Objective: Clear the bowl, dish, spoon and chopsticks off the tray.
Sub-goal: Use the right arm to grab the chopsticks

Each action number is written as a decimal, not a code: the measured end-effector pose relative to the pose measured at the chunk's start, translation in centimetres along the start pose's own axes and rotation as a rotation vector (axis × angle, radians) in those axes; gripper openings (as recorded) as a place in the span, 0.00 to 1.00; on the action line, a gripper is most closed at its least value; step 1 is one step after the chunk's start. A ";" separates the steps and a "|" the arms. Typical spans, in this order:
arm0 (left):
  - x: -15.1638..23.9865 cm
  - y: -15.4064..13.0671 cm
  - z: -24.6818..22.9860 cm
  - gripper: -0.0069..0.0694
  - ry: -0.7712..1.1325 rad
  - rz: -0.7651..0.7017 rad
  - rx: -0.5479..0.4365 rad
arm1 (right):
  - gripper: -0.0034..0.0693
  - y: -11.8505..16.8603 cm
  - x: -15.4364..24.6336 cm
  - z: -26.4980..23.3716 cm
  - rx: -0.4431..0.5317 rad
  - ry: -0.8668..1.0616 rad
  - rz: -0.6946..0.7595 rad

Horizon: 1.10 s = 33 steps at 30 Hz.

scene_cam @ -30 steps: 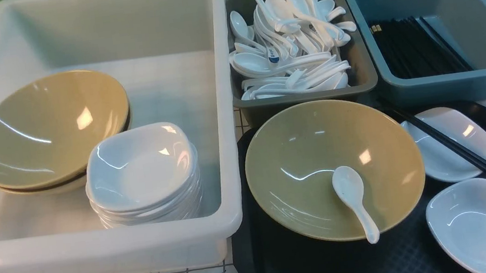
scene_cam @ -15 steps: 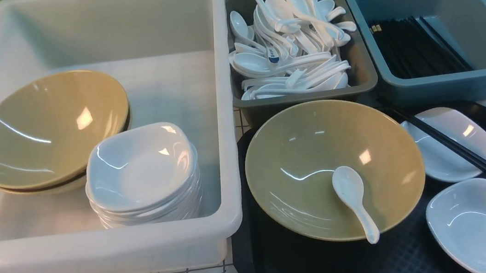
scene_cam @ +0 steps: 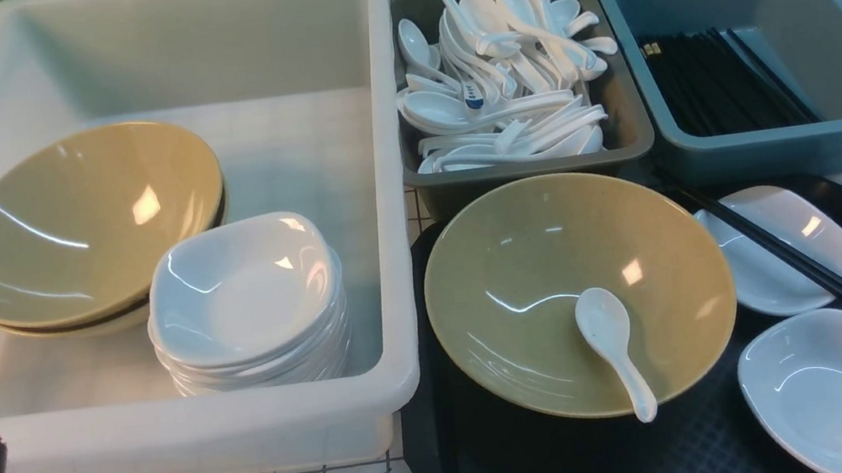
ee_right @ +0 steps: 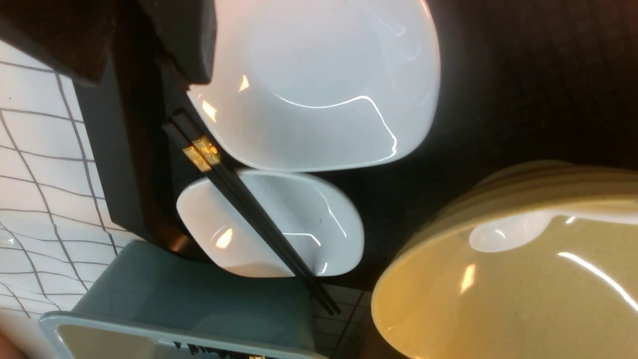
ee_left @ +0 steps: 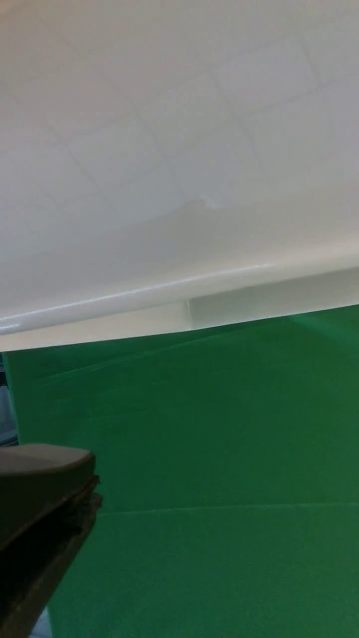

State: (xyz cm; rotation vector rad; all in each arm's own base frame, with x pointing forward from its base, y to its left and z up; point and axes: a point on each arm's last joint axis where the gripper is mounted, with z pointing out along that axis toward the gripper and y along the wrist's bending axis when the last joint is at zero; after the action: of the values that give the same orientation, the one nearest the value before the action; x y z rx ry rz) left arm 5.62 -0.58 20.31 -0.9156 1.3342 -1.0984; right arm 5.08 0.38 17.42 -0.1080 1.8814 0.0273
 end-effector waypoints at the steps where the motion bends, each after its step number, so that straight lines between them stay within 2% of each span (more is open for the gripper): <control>1: 0.0 0.0 0.0 0.09 0.005 0.002 -0.002 | 0.37 0.0 0.0 0.0 0.000 -0.001 0.000; 4: 0.3 -0.2 0.0 0.09 0.040 0.031 -0.007 | 0.37 0.0 -0.1 0.0 0.000 -0.009 0.000; 5: 0.4 -1.2 -0.2 0.09 0.074 0.084 0.010 | 0.37 0.0 -0.2 0.0 -0.001 -0.023 0.012; 7: 0.4 -2.9 -0.5 0.09 0.115 0.173 0.042 | 0.37 0.1 -0.3 0.1 -0.011 -0.051 0.098; 10: 0.4 -5.8 -0.7 0.09 0.208 0.342 0.058 | 0.37 0.2 -0.7 0.1 -0.044 -0.115 0.379; 12: 0.7 -7.0 -0.4 0.09 0.315 0.438 0.018 | 0.37 0.2 -1.2 0.1 -0.064 -0.159 0.530; 13: 0.6 -7.2 -0.3 0.09 0.315 0.441 0.017 | 0.37 0.2 -1.2 0.1 -0.066 -0.167 0.539; 17: 1.3 -9.0 0.9 0.09 0.569 0.598 -0.070 | 0.37 0.2 -1.6 0.0 -0.087 -0.199 0.669; 20: 1.5 -9.7 1.9 0.09 0.688 0.659 -0.101 | 0.36 0.3 -1.4 -0.1 -0.107 -0.145 0.735; 24: 2.1 -10.8 3.6 0.09 0.835 0.718 -0.089 | 0.29 0.9 -4.2 -1.1 -0.170 0.008 0.641; 28: 3.4 -12.1 5.4 0.09 1.003 0.813 -0.034 | 0.24 1.9 -10.0 -2.4 -0.280 0.208 0.408; 33: 5.2 -14.2 6.9 0.09 1.138 0.936 0.039 | 0.23 3.8 -14.4 -1.3 -0.366 0.524 0.115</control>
State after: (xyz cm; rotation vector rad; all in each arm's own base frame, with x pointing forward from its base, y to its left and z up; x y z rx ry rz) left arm 10.90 -9.95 32.96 0.5384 2.2704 -0.8330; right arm 7.89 4.95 31.35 -0.2790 2.3866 0.4620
